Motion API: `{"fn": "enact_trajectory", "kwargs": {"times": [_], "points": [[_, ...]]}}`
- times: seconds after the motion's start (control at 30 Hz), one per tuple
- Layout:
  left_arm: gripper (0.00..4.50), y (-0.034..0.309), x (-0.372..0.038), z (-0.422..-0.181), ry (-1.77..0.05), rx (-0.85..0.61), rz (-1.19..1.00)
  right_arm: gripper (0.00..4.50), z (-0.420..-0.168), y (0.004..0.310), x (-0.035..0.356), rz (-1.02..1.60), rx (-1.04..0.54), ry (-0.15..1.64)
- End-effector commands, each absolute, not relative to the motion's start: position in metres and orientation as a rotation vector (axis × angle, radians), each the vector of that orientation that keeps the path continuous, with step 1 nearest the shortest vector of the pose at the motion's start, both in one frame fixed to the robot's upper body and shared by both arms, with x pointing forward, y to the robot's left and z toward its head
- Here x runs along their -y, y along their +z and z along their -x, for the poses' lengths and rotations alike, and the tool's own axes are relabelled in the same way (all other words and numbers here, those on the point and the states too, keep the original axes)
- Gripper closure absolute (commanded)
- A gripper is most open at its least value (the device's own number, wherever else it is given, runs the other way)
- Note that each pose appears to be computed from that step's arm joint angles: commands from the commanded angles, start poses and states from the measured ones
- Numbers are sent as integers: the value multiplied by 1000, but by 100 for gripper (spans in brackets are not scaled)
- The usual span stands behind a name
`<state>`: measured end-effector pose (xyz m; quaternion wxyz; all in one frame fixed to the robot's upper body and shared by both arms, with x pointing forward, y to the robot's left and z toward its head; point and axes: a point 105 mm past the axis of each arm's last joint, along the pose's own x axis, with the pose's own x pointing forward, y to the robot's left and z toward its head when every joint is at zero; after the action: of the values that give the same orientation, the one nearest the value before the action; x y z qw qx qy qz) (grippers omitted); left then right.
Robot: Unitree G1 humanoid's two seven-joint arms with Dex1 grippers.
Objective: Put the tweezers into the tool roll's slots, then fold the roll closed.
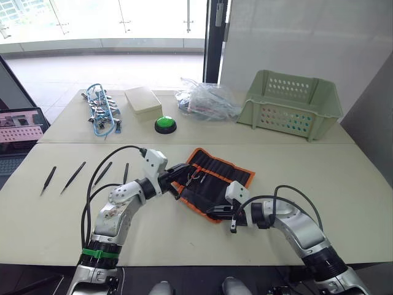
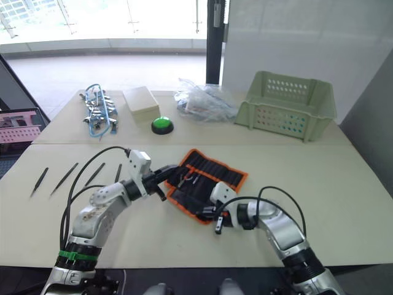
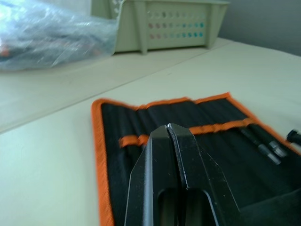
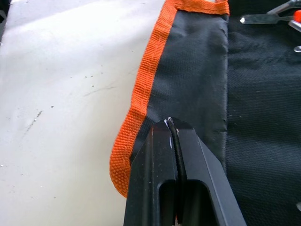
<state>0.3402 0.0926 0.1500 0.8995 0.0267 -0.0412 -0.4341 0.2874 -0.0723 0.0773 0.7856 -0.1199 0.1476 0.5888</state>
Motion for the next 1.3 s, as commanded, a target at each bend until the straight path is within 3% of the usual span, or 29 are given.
{"fn": "enact_trajectory", "kwargs": {"times": [0.03, 0.2, 0.4, 0.5, 0.83, 1.3], "points": [[446, 137, -82, -335, -953, 36, -158, 450, -288, 85, 69, 261, -286, 1288], [446, 86, -88, -326, -969, -153, -256, 450, -286, 96, 63, 243, -253, 1332], [446, 77, -93, -322, -962, -162, -257, 450, -286, 120, 64, 171, -226, 1396], [446, 77, -96, -320, -953, -149, -249, 450, -301, 129, 67, 127, -194, 1360], [446, 74, -98, -324, -950, -128, -321, 450, -328, 95, 48, 240, -214, 1396], [446, 55, -98, -321, -972, -215, -396, 450, -275, 48, 69, 236, -328, 1534]]}}
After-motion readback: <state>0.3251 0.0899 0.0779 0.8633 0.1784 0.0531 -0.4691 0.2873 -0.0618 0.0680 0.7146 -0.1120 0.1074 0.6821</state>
